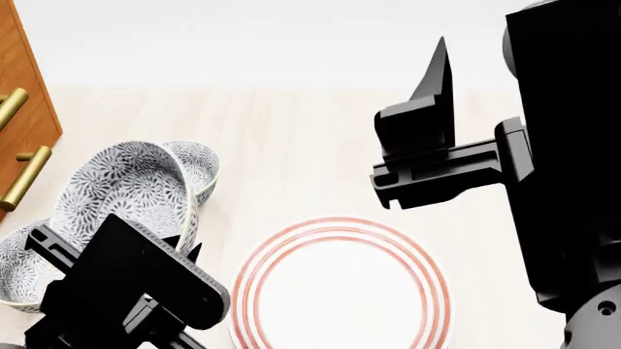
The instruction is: Put the bowl at the front on the plate.
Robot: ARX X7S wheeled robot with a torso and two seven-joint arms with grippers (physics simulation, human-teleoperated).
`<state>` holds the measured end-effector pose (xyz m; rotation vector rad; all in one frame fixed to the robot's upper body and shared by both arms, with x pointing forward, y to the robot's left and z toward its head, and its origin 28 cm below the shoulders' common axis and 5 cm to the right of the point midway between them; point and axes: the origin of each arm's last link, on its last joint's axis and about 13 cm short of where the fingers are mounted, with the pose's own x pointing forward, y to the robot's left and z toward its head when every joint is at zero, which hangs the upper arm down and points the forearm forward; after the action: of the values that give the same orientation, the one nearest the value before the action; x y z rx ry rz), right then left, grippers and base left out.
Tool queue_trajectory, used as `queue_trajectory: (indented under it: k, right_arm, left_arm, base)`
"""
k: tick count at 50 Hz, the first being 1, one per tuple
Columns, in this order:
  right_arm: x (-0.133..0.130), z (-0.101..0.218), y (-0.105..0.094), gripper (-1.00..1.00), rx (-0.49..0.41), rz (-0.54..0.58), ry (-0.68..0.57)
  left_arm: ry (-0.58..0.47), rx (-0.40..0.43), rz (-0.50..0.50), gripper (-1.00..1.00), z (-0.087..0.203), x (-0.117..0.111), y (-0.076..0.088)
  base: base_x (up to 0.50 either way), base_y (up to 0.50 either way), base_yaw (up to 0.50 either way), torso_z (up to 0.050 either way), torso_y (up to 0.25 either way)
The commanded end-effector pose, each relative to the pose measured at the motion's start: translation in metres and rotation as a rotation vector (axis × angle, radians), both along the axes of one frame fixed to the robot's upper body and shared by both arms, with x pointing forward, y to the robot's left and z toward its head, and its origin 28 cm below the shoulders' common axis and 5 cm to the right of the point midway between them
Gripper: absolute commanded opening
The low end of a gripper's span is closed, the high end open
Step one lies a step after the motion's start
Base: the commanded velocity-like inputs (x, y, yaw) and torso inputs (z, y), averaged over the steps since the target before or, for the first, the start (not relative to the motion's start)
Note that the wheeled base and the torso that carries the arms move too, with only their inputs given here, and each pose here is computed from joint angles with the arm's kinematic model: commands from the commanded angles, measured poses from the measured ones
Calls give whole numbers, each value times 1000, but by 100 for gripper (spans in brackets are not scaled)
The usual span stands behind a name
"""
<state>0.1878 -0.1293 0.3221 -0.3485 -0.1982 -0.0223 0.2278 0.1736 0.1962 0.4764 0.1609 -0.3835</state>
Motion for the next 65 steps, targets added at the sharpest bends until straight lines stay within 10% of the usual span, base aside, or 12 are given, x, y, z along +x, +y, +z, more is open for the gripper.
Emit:
queue_trajectory:
  k: [1,65]
  right_arm:
    - [0,-2,0,100,4,1,-1]
    - [-1,8,2,100,-22,12,-20]
  left_arm:
    - [-23,52,-18,-100,11,12,-1]
    - [-30,213,-130,-100,41,87,-30]
  base:
    - [0,0,0,0,0]
    - [0,0,0,0,0]
